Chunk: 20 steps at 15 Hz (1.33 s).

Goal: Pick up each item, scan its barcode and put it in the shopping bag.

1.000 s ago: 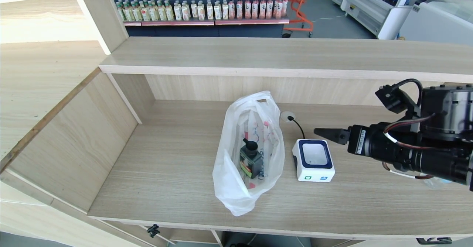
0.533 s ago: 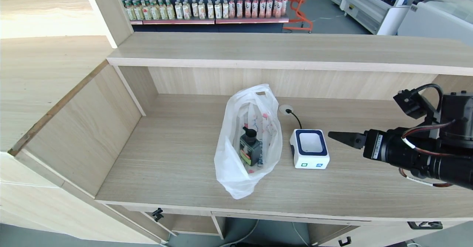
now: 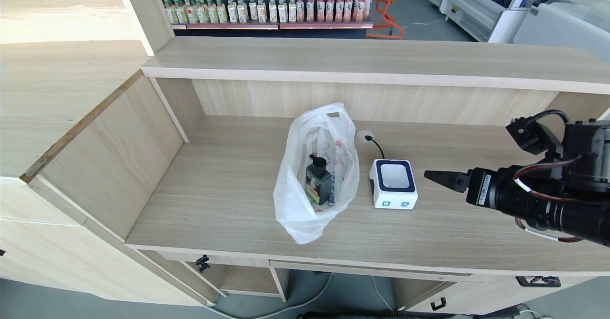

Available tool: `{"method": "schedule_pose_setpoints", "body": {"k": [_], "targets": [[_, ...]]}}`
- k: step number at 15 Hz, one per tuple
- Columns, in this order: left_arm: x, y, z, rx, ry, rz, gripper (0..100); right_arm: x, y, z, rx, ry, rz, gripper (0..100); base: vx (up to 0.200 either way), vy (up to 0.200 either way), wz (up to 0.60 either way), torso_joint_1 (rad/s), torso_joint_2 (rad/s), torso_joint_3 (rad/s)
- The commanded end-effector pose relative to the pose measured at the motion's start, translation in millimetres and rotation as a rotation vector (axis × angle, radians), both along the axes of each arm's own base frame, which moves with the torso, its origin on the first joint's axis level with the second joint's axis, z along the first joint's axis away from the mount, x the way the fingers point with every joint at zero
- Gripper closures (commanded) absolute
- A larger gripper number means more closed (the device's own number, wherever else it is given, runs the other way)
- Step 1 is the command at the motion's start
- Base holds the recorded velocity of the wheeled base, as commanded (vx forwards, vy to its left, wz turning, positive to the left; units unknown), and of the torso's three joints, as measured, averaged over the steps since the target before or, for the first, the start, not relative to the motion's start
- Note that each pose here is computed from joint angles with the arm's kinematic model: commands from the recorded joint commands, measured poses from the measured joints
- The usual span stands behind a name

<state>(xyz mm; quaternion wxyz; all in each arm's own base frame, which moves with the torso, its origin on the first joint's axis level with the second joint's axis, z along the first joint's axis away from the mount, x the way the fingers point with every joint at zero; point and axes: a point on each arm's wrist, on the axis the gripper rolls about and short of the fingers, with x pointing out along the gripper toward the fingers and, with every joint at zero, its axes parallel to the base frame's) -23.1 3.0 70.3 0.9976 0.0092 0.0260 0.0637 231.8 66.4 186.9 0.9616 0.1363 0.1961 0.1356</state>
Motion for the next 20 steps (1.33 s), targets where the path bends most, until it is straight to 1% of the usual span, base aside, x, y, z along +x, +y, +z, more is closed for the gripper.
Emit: {"method": "schedule_pose_setpoints", "body": {"k": [1,3,8,12,18,20], "targets": [[0,0.0,0.0,0.0,0.001,0.001,0,0,-4,-1,-0.023,-0.003,-0.016,0,0.0,-0.2,0.0,0.002,0.0,0.002],[0,0.0,-0.1,0.0,0.003,0.001,0,-3,-8,-9,-0.073,0.011,-0.029,0,0.0,-0.2,0.0,0.002,0.0,0.002],[0,0.0,0.0,0.0,0.001,0.001,0,-17,-12,-20,-0.084,0.045,-0.033,0,0.0,-0.2,0.0,0.002,0.0,0.001],[0,0.0,0.0,0.0,0.001,0.001,0,-15,-15,-22,-0.099,0.05,-0.07,0,0.0,-0.2,0.0,0.002,0.0,0.005],[0,0.0,0.0,0.002,0.001,0.001,0,-17,-15,-24,-0.104,0.061,-0.068,0,0.0,-0.2,0.0,0.002,0.0,0.002],[0,0.0,0.0,0.002,0.001,0.001,0,-16,-15,-25,-0.125,0.062,-0.072,0,0.0,-0.2,0.0,0.002,0.0,0.0]]}}
